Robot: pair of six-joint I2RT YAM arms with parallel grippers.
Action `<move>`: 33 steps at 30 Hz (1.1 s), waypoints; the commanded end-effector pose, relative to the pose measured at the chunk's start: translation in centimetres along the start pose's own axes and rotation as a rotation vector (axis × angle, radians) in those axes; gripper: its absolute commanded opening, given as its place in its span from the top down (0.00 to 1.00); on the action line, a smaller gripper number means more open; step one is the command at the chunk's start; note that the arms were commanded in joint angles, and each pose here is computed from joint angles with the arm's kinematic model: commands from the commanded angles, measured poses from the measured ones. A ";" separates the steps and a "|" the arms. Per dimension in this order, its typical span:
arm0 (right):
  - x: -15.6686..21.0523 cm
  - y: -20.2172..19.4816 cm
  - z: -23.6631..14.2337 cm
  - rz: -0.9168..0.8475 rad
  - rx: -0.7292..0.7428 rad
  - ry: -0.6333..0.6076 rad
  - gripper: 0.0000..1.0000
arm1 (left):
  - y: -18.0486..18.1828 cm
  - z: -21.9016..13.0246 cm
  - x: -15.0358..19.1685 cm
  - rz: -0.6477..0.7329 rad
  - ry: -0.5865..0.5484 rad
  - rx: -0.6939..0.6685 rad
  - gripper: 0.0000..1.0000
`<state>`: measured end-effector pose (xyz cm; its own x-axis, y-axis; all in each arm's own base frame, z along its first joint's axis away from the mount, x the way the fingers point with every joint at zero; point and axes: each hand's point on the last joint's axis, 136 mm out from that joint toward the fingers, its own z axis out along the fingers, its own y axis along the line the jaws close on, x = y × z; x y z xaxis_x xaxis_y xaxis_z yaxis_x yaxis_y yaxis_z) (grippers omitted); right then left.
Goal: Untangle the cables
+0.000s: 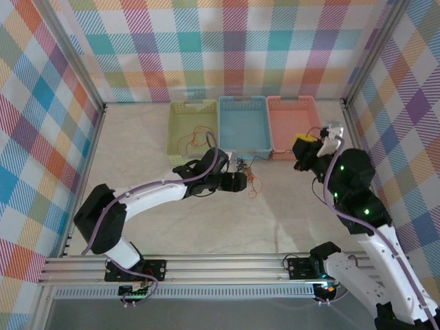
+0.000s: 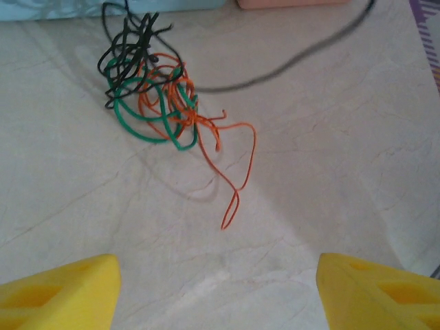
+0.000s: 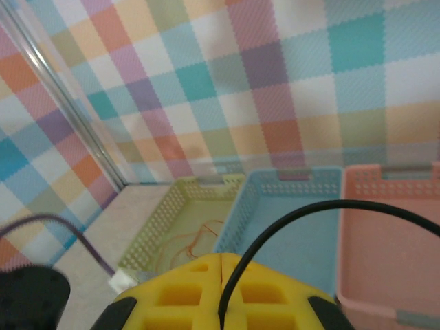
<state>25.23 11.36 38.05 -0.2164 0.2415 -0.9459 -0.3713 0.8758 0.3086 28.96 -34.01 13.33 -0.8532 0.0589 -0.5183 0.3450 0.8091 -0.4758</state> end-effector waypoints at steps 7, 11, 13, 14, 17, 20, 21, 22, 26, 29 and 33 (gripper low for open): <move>3.0 -4.0 -5.0 -0.059 0.189 0.017 1.00 | 1.7 3.8 -0.8 -0.021 0.116 -0.129 0.29; 3.8 -4.3 -6.3 -0.081 0.204 0.055 1.00 | 2.2 4.8 -1.0 -0.026 0.133 -0.155 0.28; 4.1 -4.4 -6.8 -0.090 0.208 0.069 1.00 | 2.3 5.2 -1.2 -0.023 0.134 -0.169 0.28; 4.3 -4.5 -6.9 -0.094 0.208 0.071 1.00 | 2.4 5.5 -1.2 -0.023 0.135 -0.173 0.28; 4.8 -4.5 -7.4 -0.102 0.206 0.082 1.00 | 2.4 6.2 -1.8 -0.028 0.131 -0.184 0.27; 5.1 -4.7 -7.5 -0.109 0.206 0.081 1.00 | 1.7 6.4 -2.8 -0.030 0.097 -0.153 0.26; 5.3 -4.7 -7.5 -0.110 0.206 0.086 1.00 | 1.5 6.4 -3.4 -0.035 0.083 -0.147 0.26; 5.3 -4.6 -7.5 -0.111 0.203 0.087 1.00 | 1.4 6.4 -3.9 -0.037 0.073 -0.145 0.25; 4.9 -4.5 -7.9 -0.111 0.202 0.076 1.00 | 1.3 7.4 -4.4 -0.052 0.085 -0.158 0.27; 4.2 -4.3 -8.6 -0.117 0.199 0.062 1.00 | 2.0 8.2 -4.2 -0.058 0.100 -0.186 0.30; 3.0 -3.4 -9.8 -0.115 0.164 0.040 1.00 | 2.9 8.9 -4.4 -0.073 0.110 -0.207 0.36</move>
<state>18.43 5.42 32.60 -0.2781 0.1201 -0.9530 -0.2156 0.9590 0.1838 36.62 -38.17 9.07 -0.8984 0.0644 -0.4344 0.2470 0.8920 -0.3785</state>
